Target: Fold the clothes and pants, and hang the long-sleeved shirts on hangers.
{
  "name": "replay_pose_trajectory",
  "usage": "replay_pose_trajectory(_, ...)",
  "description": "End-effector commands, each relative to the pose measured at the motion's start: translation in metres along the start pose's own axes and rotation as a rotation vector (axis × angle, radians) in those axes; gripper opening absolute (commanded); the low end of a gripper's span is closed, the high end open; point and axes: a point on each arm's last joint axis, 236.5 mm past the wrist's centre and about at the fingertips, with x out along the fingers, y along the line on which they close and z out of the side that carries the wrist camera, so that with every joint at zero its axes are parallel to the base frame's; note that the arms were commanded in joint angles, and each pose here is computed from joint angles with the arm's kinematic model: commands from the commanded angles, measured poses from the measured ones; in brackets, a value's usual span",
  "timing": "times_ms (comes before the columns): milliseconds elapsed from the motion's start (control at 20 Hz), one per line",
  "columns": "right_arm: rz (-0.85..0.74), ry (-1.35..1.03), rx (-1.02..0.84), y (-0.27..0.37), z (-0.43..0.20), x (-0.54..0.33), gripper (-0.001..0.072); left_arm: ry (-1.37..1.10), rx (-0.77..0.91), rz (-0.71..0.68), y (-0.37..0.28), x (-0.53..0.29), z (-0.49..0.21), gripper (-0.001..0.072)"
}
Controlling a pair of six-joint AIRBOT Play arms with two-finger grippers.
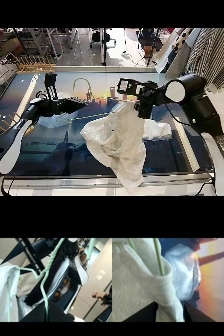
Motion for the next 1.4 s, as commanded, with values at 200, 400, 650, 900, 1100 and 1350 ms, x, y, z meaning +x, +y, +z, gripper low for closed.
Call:
replay_pose_trajectory(200,0.053,-0.207,-0.087,0.022,0.066,0.013,0.0219,-0.011,-0.005,0.048,0.014,0.007,0.001,0.0014)
replay_pose_trajectory(400,0.066,-0.221,-0.108,0.031,0.076,0.012,0.0115,-0.005,-0.016,0.060,0.021,0.021,-0.003,0.0014)
replay_pose_trajectory(650,0.104,-0.218,-0.077,0.040,0.076,0.011,0.0031,-0.014,-0.023,0.113,0.037,0.032,-0.003,0.0024)
replay_pose_trajectory(900,0.096,-0.156,-0.034,0.037,0.062,0.014,0.0029,-0.085,-0.045,0.274,0.061,-0.014,0.022,0.0668)
replay_pose_trajectory(1100,0.083,-0.139,0.017,0.033,0.058,0.015,0.0028,0.022,-0.148,0.495,0.078,-0.081,0.016,0.0665)
replay_pose_trajectory(1350,-0.119,-0.016,0.324,-0.014,0.025,0.016,0.0028,0.123,-0.432,0.947,0.082,-0.170,0.000,0.0549)
